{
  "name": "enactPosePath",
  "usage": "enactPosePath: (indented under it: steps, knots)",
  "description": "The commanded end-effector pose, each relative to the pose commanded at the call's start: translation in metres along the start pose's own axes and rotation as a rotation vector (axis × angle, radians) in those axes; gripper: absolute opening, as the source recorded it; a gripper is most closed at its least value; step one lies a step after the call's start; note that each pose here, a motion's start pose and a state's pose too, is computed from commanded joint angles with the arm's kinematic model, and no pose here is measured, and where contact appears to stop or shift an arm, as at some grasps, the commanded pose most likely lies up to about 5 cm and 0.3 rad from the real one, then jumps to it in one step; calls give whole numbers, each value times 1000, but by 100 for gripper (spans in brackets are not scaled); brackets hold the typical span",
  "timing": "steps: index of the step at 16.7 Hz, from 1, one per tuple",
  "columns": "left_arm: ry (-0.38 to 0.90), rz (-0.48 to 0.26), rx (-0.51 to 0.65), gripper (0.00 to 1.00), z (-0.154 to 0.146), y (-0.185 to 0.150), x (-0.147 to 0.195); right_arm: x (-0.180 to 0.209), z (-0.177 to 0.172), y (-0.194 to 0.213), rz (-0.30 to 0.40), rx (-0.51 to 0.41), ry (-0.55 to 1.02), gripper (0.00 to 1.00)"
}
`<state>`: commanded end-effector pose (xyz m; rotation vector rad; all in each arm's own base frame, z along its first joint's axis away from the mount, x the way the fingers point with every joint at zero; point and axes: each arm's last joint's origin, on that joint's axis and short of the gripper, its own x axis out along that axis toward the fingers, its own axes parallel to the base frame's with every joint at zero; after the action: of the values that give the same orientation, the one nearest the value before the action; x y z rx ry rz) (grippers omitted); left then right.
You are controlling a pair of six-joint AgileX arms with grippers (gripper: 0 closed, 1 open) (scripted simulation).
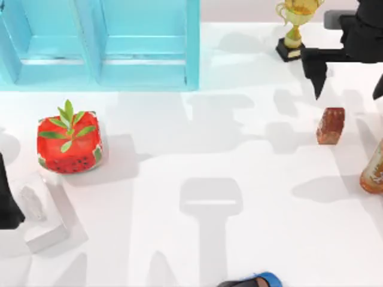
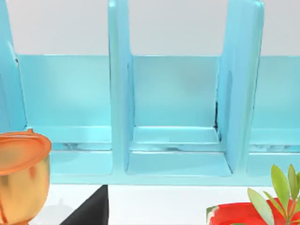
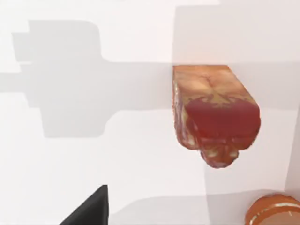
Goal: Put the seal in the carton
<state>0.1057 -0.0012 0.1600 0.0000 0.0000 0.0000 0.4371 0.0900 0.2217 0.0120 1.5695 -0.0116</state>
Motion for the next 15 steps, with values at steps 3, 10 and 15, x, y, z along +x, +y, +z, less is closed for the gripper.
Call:
enactPosePath:
  steps: [3,10,15]
  knots:
    - [0,0,0,100,0,0,0,12,1,1,-1,-5,3,100]
    - [0,0,0,100,0,0,0,93,0,3,1,-6,-3,100]
    - [0,0,0,100,0,0,0,100,-1,3,0,-5,1,100]
